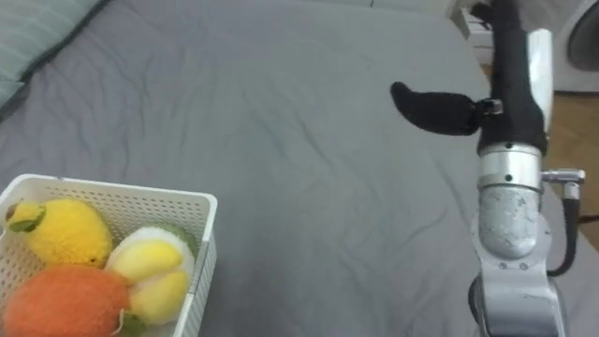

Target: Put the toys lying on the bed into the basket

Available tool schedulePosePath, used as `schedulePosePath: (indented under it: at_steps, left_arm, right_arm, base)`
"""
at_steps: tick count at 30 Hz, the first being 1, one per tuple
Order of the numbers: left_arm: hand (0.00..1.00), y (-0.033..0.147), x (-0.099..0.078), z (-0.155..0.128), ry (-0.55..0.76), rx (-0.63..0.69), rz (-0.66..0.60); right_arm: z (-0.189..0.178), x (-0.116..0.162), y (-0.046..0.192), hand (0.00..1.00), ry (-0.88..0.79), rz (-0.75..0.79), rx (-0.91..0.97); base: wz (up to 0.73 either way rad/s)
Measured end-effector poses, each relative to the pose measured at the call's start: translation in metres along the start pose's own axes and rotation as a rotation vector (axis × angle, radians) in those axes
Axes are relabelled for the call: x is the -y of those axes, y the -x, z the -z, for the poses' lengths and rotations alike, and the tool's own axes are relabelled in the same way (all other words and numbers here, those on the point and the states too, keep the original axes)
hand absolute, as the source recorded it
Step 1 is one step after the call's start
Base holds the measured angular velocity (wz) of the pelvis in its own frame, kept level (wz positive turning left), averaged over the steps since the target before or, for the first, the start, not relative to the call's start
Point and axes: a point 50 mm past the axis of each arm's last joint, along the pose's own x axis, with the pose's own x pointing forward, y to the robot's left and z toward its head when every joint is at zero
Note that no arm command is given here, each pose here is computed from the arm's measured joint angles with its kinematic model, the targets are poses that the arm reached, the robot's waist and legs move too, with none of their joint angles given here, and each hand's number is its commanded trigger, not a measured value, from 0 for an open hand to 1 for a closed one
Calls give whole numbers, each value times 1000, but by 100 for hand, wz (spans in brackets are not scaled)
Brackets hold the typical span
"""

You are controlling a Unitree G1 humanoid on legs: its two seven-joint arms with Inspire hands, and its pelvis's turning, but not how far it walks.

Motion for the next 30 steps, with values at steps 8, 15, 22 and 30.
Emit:
schedulePosePath:
  at_steps: [8, 15, 22, 30]
  left_arm:
    - [0, 1, -3, 7, 10, -17, -20]
    - [0, 2, -1, 13, 51, -38, -26]
    - [0, 3, 0, 17, 47, -42, -29]
    - [0, 3, 0, 20, 42, -50, -28]
  right_arm:
    - [48, 31, 17, 0, -126, 226, -216]
    - [115, 42, 55, 0, -184, 406, -541]
    - [189, 32, 151, 0, -113, 486, -1047]
    - [217, 30, 262, 0, -9, 407, -1496]
  base:
    - [-12]
    - [0]
    - [1]
    - [0]
